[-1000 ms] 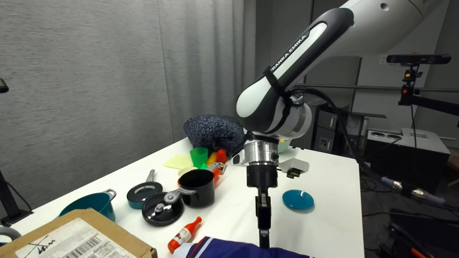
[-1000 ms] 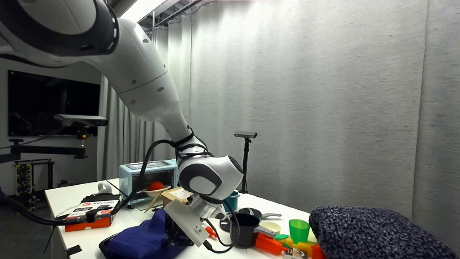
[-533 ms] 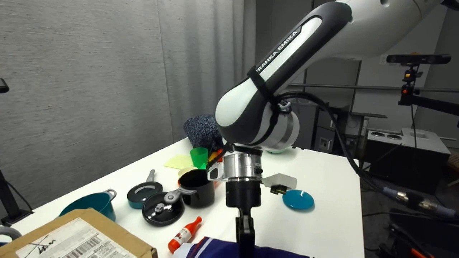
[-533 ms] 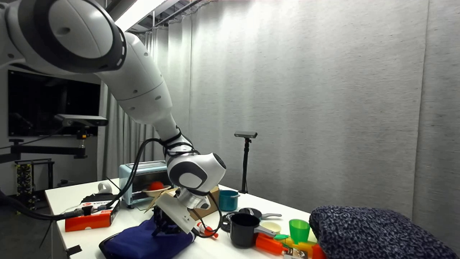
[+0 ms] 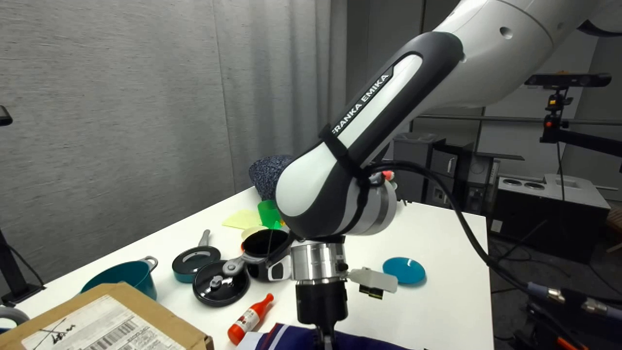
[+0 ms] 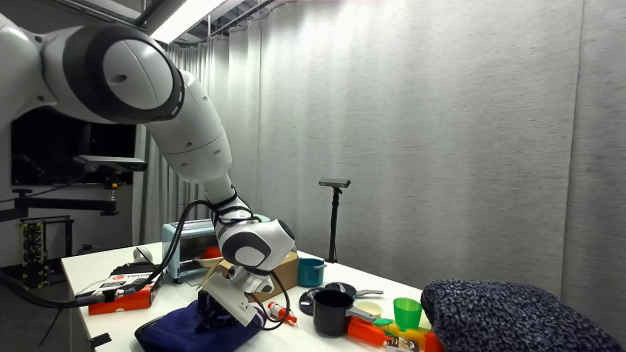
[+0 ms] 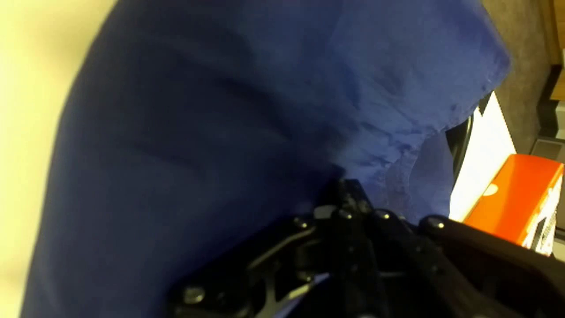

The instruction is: Fold the blue cloth in half

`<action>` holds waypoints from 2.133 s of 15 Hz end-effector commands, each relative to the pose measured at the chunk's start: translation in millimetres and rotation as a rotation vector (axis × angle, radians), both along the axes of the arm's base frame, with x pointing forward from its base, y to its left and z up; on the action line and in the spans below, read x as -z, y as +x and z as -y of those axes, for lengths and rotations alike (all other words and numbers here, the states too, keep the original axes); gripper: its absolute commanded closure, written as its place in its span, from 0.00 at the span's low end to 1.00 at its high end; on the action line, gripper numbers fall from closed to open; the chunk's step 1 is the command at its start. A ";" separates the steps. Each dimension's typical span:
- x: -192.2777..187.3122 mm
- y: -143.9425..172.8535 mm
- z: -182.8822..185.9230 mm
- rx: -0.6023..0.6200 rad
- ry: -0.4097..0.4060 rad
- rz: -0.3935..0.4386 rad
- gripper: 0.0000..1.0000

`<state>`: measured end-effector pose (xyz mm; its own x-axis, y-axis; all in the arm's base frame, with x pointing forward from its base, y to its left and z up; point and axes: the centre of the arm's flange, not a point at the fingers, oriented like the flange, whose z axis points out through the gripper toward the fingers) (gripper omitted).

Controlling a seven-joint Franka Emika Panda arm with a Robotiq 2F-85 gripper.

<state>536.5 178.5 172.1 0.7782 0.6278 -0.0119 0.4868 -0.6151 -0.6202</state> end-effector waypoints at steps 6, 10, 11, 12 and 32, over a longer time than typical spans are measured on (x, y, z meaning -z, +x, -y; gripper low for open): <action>-25.0 -20.7 -13.0 -0.072 -0.137 0.223 1.00; -60.2 -26.7 -1.1 -0.039 -0.149 0.269 1.00; -71.6 -25.4 4.2 -0.023 -0.176 0.278 1.00; -84.1 -22.4 11.2 0.003 -0.215 0.294 1.00; -186.3 8.0 145.0 0.658 -0.702 0.148 1.00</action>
<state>558.9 51.9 336.5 0.9978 0.0184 -0.0634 0.0222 -0.9980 0.0597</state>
